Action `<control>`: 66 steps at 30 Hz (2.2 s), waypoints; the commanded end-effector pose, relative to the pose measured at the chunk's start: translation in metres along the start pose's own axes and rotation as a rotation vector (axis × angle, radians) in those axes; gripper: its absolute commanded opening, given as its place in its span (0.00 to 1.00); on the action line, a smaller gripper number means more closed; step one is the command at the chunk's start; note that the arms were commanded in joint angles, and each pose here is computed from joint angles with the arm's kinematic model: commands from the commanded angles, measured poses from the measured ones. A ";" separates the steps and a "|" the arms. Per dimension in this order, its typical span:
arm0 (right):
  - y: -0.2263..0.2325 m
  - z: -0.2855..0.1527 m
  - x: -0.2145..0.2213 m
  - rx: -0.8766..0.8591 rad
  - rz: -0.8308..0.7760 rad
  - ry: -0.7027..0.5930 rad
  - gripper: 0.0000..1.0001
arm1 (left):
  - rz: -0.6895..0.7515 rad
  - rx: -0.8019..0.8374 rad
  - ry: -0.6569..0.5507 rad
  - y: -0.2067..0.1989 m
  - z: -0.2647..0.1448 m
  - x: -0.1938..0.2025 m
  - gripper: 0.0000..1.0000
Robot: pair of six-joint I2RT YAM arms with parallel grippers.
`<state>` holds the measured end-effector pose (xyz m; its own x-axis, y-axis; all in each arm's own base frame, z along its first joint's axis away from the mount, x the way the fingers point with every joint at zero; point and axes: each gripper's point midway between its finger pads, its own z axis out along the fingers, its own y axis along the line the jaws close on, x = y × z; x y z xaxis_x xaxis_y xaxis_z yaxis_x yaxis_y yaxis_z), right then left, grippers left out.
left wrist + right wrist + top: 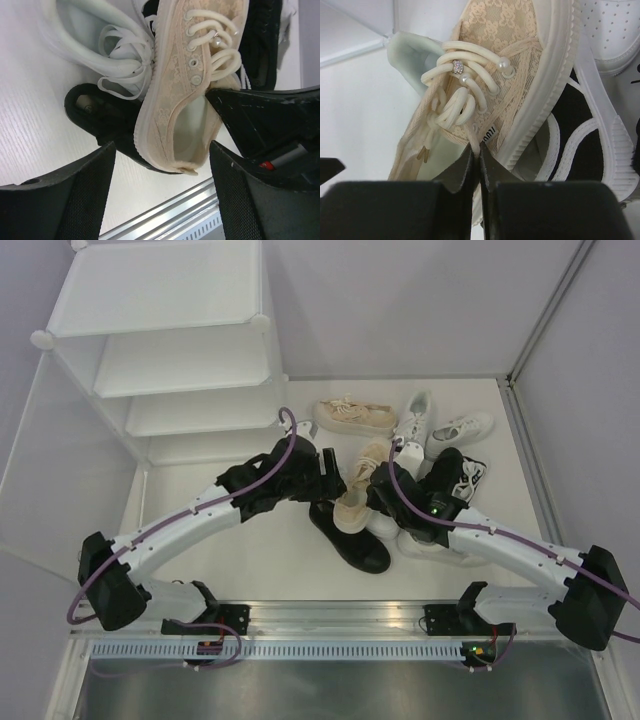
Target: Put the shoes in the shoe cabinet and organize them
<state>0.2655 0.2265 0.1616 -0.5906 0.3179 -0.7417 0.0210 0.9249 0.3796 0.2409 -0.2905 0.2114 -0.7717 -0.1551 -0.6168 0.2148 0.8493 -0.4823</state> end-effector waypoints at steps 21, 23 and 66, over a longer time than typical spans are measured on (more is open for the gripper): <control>-0.010 -0.013 0.013 -0.001 -0.047 0.056 0.23 | 0.086 -0.117 0.092 -0.002 0.064 0.040 0.40; -0.009 -0.016 0.010 -0.009 -0.043 0.051 0.27 | 0.083 -0.114 0.092 -0.003 0.064 0.040 0.22; -0.035 -0.146 -0.126 -0.056 -0.139 -0.309 0.98 | -0.027 -0.583 -0.335 0.135 -0.231 -0.123 0.02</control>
<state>0.2208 0.1281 0.3027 -0.3536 0.2319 -0.9062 -0.0877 0.9563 0.2790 0.2075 -0.0522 0.3333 -0.5768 -0.2941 -0.7621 -0.2643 0.9499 -0.1666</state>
